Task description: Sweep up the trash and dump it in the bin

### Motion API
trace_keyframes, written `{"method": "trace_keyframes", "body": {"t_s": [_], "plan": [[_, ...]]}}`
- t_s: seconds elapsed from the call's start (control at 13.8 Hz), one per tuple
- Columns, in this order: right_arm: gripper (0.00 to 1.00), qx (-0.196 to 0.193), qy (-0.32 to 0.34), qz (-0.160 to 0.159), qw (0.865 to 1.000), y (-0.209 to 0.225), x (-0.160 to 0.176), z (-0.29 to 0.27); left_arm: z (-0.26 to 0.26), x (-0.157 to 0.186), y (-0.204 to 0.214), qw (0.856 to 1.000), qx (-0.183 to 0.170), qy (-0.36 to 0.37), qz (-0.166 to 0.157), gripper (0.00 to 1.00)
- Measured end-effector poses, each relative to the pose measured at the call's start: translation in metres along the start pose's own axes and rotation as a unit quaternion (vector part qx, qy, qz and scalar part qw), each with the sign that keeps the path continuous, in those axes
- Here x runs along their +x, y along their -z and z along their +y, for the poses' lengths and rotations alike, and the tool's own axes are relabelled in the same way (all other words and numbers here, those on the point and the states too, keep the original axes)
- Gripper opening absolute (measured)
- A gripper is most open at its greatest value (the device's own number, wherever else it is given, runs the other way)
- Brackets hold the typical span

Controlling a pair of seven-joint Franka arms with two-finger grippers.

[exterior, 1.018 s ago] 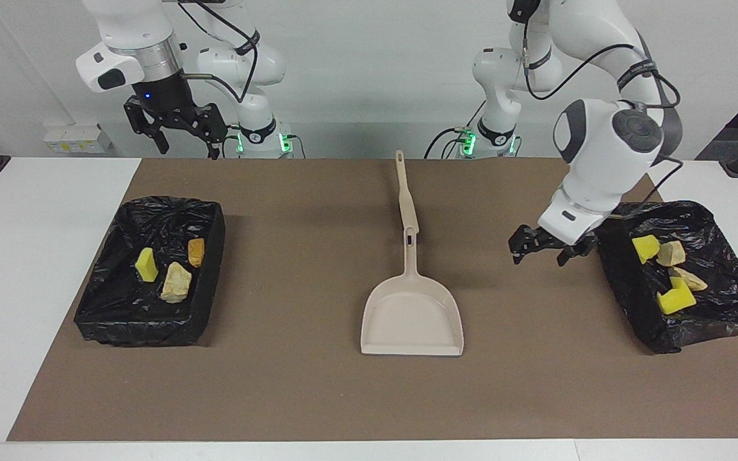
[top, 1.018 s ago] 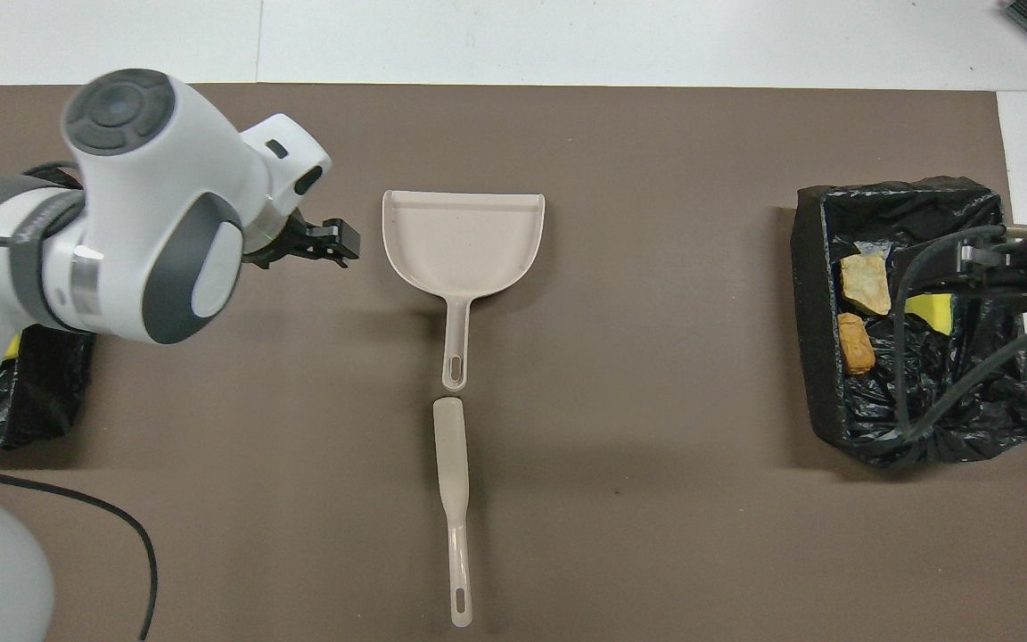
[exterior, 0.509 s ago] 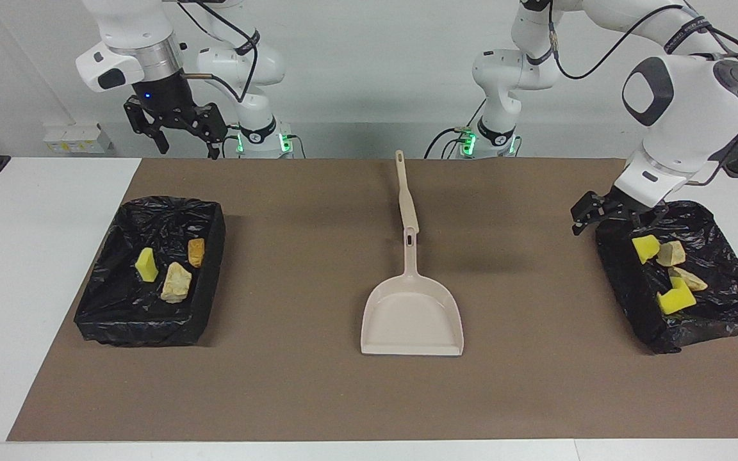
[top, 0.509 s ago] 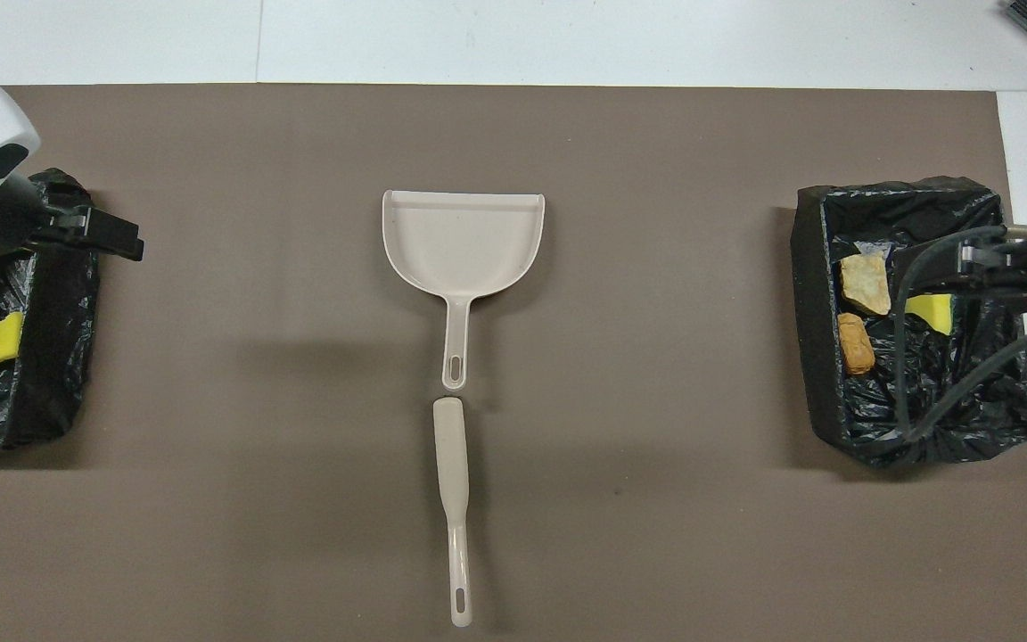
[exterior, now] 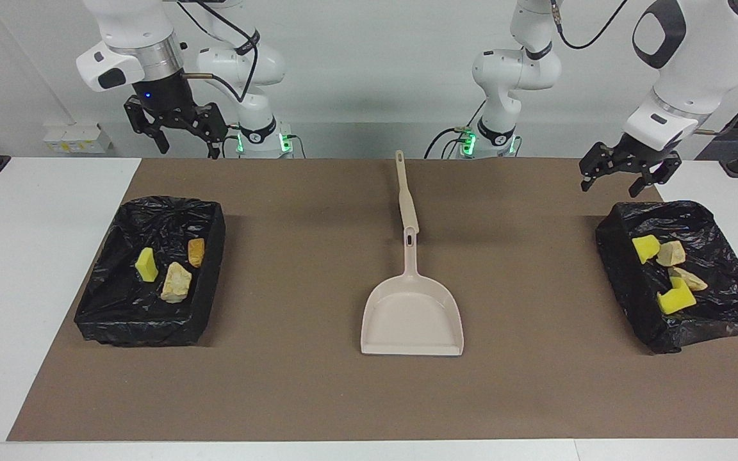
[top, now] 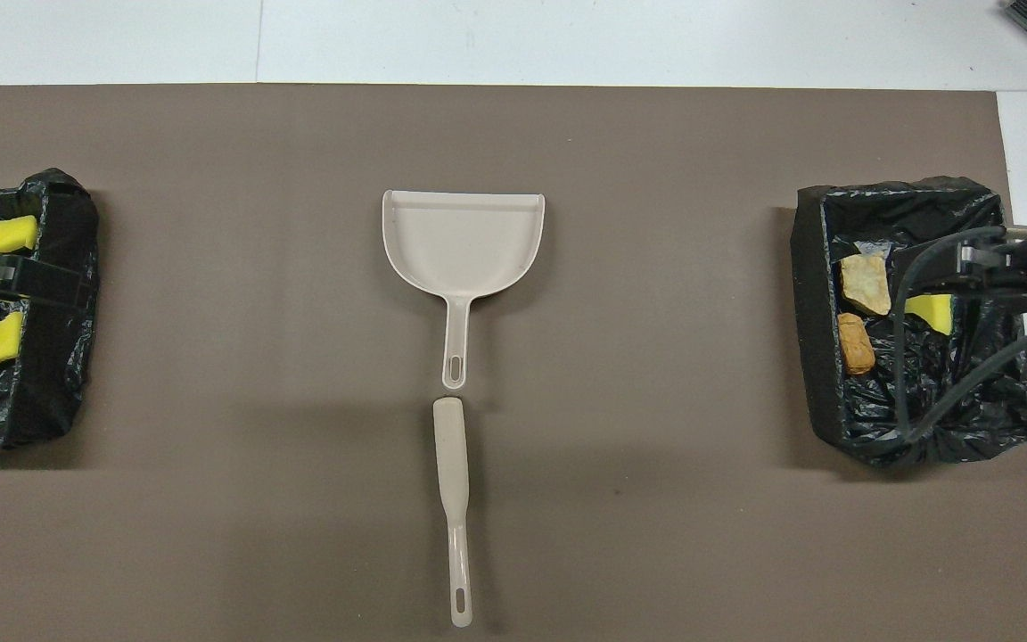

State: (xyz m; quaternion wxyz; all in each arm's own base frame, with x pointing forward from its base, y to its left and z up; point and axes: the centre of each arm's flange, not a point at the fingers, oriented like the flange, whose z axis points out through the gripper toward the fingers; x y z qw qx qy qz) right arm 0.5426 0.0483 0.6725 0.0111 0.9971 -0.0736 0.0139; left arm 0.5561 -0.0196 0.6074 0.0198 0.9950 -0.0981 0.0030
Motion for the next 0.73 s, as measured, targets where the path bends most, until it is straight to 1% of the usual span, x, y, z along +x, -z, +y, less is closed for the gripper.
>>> {"method": "trace_keyframes", "body": {"t_s": [0.29, 0.51, 0.73], "plan": [[1.00, 0.000, 0.000, 0.000, 1.000, 0.000, 0.000, 0.000, -0.001, -0.007, -0.004, 1.000, 0.008, -0.001, -0.030, 1.00], [1.00, 0.000, 0.000, 0.000, 1.000, 0.000, 0.000, 0.000, 0.000, -0.012, -0.002, 0.999, 0.006, -0.001, -0.040, 1.00], [1.00, 0.000, 0.000, 0.000, 1.000, 0.000, 0.000, 0.000, 0.000, -0.013, -0.002, 0.999, 0.006, -0.001, -0.043, 1.00]]}}
